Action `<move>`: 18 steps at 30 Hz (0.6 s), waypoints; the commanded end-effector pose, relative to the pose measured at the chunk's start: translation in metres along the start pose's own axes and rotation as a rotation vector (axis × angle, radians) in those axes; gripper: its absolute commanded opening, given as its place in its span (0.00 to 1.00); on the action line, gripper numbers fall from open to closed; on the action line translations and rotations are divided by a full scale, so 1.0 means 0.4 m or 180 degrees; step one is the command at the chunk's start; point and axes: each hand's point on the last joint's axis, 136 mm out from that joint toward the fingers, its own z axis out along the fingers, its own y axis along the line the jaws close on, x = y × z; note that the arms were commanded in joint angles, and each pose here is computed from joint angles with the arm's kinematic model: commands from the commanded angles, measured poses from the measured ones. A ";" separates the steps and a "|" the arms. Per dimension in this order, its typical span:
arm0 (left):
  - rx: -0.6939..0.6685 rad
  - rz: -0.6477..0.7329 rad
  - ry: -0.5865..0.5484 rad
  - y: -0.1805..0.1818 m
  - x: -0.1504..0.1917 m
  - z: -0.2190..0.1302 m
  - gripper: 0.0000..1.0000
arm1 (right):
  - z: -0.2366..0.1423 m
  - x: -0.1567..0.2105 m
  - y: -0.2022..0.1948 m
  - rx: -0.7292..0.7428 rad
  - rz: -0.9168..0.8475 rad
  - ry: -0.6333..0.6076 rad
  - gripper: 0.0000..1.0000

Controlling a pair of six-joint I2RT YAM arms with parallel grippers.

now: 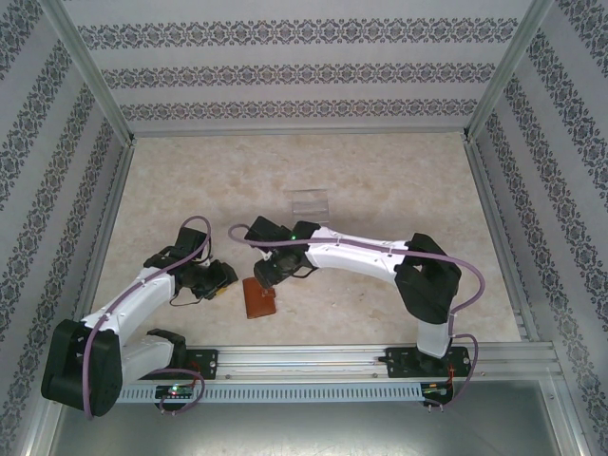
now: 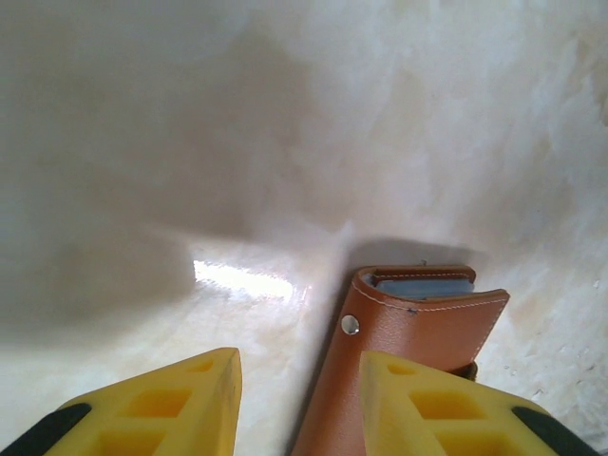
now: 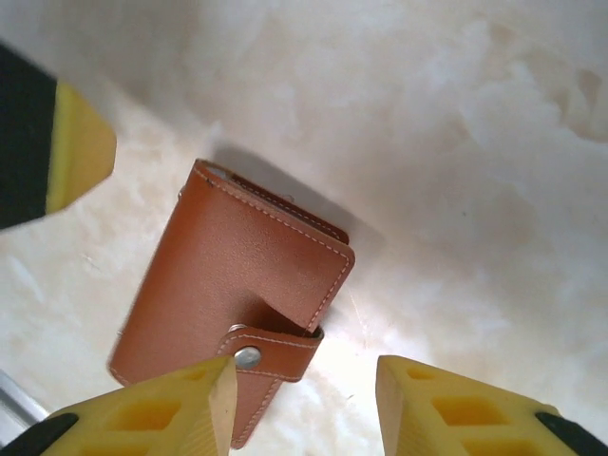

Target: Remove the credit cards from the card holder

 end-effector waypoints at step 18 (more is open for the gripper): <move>-0.0163 0.0208 0.0040 0.004 0.008 -0.040 0.39 | 0.090 0.050 0.028 0.0011 0.1000 0.0620 0.63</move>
